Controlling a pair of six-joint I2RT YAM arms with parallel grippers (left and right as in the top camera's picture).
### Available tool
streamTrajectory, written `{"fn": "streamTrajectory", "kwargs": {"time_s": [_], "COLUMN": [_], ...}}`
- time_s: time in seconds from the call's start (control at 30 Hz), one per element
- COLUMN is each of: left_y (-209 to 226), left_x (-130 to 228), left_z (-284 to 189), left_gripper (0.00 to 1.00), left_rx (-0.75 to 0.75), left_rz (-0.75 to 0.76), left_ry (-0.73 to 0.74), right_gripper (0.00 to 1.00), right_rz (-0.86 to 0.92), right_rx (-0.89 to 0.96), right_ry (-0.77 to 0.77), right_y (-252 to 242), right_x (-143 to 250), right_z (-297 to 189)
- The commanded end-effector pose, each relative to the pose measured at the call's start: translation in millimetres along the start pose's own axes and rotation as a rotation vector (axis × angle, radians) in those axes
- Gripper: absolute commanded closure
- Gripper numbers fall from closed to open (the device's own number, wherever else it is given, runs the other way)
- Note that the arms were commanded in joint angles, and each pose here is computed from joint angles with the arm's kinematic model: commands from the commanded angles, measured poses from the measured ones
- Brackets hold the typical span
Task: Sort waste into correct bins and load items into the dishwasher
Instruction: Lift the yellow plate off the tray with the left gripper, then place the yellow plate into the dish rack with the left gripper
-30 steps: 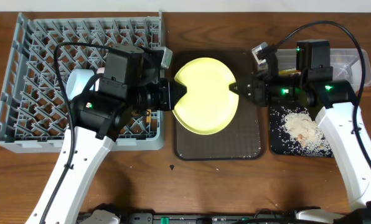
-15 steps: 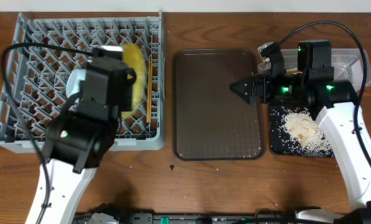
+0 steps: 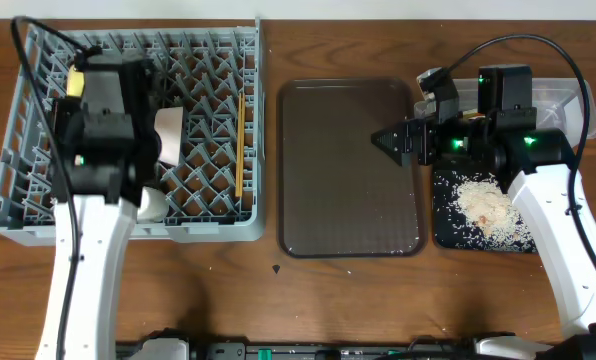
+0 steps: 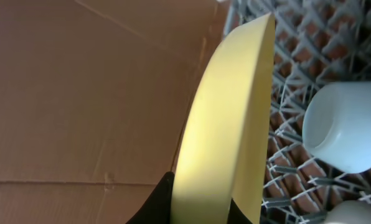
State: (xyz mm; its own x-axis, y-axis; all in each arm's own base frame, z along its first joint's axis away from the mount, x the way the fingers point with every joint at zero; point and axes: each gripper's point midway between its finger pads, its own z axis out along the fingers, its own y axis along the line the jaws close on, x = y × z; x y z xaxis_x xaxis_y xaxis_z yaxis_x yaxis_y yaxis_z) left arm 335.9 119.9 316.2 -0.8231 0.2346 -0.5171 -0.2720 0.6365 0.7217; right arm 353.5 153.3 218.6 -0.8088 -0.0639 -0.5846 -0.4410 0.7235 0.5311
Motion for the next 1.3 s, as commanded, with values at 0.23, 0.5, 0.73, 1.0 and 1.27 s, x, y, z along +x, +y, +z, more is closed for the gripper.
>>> {"fn": "streamTrajectory", "kwargs": {"time_s": [0.23, 0.5, 0.73, 1.0, 1.27], "left_y": [-35, -56, -76, -86, -79], "left_x": [7, 22, 26, 20, 22], "left_z": [83, 123, 144, 153, 158], "left_gripper": [0.92, 0.92, 0.91, 0.88, 0.89], "left_rx": [0.102, 0.125, 0.153, 0.170, 0.155], "left_rz": [0.116, 0.135, 0.146, 0.131, 0.109], "left_ry": [0.112, 0.192, 0.212, 0.189, 0.194], "right_gripper": [0.10, 0.10, 0.10, 0.10, 0.09], "right_rz": [0.018, 0.022, 0.024, 0.033, 0.038], "right_rx": [0.055, 0.054, 0.055, 0.055, 0.056], "right_ry": [0.012, 0.017, 0.019, 0.030, 0.037], "right_y": [-4, -4, -4, -4, -4], "right_x": [5, 6, 7, 10, 11], "right_z": [-5, -5, -5, -5, -5]}}
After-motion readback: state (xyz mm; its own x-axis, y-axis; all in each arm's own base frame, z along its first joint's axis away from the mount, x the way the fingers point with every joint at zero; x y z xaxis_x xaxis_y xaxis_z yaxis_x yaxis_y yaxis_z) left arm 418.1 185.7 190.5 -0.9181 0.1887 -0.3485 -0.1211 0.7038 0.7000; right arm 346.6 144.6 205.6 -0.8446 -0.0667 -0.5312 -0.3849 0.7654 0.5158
